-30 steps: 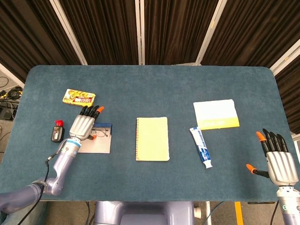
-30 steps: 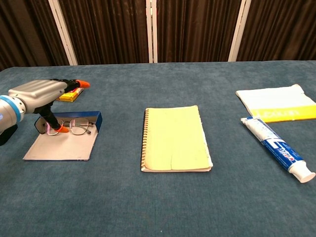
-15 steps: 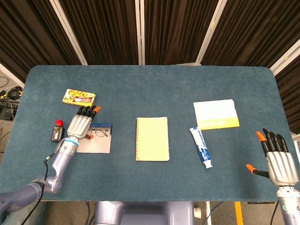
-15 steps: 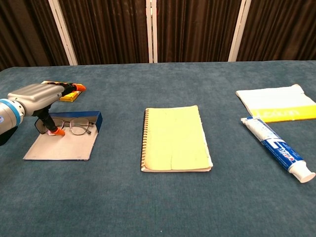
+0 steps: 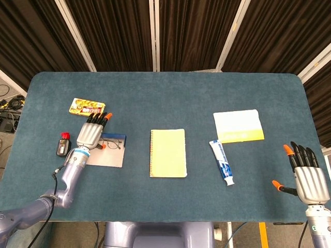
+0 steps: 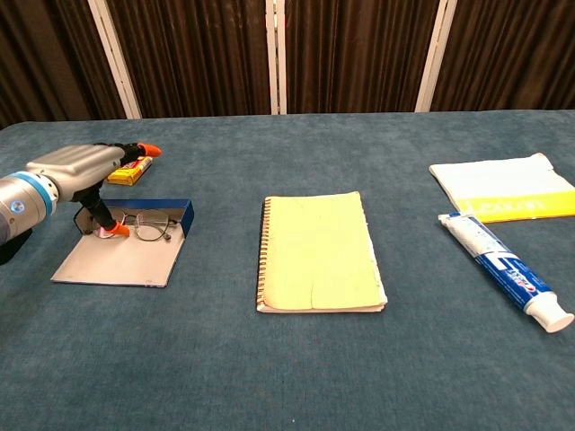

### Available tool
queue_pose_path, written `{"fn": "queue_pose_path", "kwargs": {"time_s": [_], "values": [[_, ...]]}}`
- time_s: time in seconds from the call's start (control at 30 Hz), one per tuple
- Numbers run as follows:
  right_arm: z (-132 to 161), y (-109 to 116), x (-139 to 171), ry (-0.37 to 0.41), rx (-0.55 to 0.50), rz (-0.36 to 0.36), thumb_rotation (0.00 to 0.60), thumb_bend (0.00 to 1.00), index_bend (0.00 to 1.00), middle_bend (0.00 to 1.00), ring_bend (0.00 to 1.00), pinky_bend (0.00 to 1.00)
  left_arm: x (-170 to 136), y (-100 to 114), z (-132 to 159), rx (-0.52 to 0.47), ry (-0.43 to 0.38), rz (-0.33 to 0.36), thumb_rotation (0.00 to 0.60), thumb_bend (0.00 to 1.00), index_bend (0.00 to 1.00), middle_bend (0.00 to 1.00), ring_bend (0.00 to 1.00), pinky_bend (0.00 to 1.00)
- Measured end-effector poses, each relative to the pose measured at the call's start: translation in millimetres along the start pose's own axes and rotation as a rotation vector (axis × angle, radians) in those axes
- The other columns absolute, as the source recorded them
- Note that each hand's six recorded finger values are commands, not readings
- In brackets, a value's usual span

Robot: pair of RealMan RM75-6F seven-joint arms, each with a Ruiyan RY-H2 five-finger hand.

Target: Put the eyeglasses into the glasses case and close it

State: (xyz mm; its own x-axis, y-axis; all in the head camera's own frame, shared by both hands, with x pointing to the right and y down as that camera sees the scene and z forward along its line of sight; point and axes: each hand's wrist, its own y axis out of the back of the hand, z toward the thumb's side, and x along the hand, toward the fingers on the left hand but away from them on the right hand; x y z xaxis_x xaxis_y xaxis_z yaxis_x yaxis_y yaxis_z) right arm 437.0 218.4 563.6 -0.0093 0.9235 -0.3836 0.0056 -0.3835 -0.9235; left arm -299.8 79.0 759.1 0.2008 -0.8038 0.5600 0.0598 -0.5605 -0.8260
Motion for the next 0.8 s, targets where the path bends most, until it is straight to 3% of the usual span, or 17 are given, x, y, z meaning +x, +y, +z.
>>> {"fn": "queue_pose_path", "kwargs": {"time_s": [0.43,0.8], "values": [[0.9,-1.3,0.3,0.002,0.0,0.005,0.6,0.0,0.0,0.0,0.0,0.0,6.1,-1.3,5.1,-0.004,0.003,-0.005,0.6,0.01,0.0,0.0,0.0,0.0],[1.8,-2.0,1.0,0.007,-0.006,0.011,0.6,0.0,0.0,0.0,0.0,0.0,6.7,5.6,3.7,-0.024,0.007,0.034,0.6,0.01,0.0,0.0,0.0,0.0]]}}
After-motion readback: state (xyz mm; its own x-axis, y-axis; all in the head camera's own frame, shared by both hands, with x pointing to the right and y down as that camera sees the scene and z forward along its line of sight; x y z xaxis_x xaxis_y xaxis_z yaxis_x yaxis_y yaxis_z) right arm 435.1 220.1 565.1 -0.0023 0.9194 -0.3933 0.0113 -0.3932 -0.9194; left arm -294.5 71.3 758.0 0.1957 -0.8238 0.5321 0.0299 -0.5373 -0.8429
